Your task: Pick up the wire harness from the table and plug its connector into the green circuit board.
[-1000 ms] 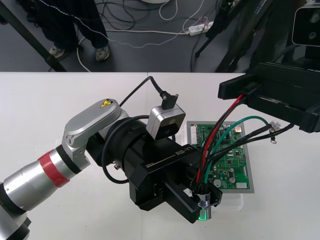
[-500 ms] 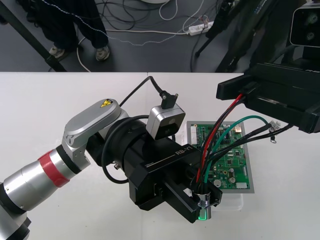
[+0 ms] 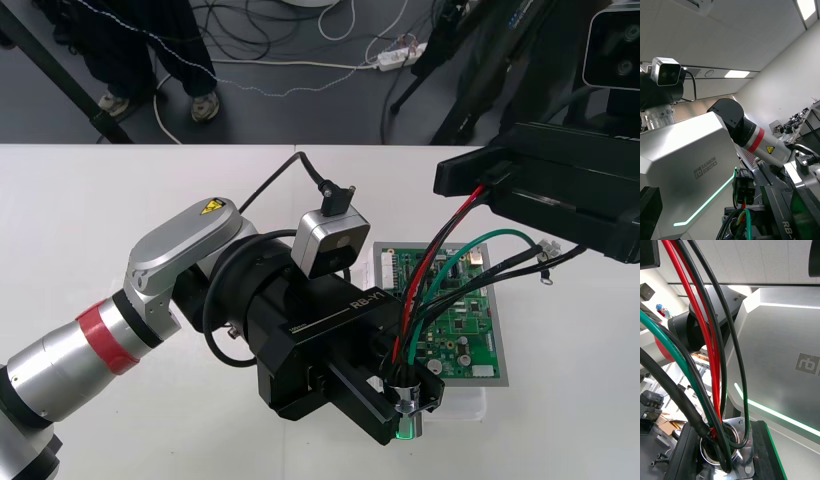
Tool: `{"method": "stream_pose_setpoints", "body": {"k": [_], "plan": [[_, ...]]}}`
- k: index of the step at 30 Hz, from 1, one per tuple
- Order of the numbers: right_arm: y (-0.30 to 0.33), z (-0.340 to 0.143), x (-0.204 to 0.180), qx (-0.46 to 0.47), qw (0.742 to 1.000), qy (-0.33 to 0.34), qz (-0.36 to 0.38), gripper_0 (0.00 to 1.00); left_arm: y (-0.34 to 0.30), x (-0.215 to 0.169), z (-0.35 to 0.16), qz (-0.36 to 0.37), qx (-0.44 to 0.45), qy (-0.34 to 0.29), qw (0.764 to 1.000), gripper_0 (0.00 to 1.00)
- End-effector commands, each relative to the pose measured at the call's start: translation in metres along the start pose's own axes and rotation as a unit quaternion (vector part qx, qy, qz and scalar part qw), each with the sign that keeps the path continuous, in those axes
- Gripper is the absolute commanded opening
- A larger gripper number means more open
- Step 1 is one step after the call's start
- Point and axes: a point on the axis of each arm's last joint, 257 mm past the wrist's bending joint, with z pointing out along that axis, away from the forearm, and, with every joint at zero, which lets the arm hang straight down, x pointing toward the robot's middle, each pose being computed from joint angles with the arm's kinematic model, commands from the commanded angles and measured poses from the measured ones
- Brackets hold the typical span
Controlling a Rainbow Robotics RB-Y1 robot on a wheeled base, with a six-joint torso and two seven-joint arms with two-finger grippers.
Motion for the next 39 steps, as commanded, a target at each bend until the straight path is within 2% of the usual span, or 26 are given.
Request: {"method": "stream_pose_setpoints", "body": {"k": [1,20,21,22,23,26,29,31,39], "plan": [[0.0131,0.0162,-0.0069,-0.035,0.999,0.011,-0.006,1.0,-0.0207,0.0067,0.0043,-0.024,0.031,0.008,0.999,0.0],[0.0135,0.0179,-0.0102,-0.037,0.999,0.015,-0.013,1.0,-0.021,0.0067,0.0046,-0.026,0.032,0.009,0.999,0.0],[0.0135,0.0179,-0.0102,-0.037,0.999,0.015,-0.013,0.79,-0.0211,0.0057,0.0045,-0.025,0.032,0.008,0.999,0.0],[0.013,0.0181,-0.0089,-0.035,0.999,0.017,-0.013,0.42,-0.0208,0.0057,0.0042,-0.025,0.031,0.008,0.999,0.0],[0.0117,0.0183,-0.0077,-0.033,0.999,0.02,-0.014,0.31,-0.0212,0.0063,0.0046,-0.027,0.032,0.008,0.999,0.0],[0.0095,0.0184,-0.0055,-0.029,0.999,0.025,-0.017,0.15,-0.0208,0.0059,0.0041,-0.026,0.031,0.008,0.999,0.0],[0.0089,0.0184,-0.0049,-0.028,0.999,0.026,-0.02,0.04,-0.0208,0.0059,0.0041,-0.026,0.031,0.008,0.999,0.0],[0.0088,0.0185,-0.0046,-0.028,0.999,0.026,-0.021,0.0,-0.0211,0.0059,0.0044,-0.026,0.032,0.008,0.999,0.0],[0.0091,0.0197,-0.0057,-0.031,0.999,0.025,-0.026,0.0,-0.0206,0.0063,0.0041,-0.026,0.031,0.008,0.999,0.0]]}}
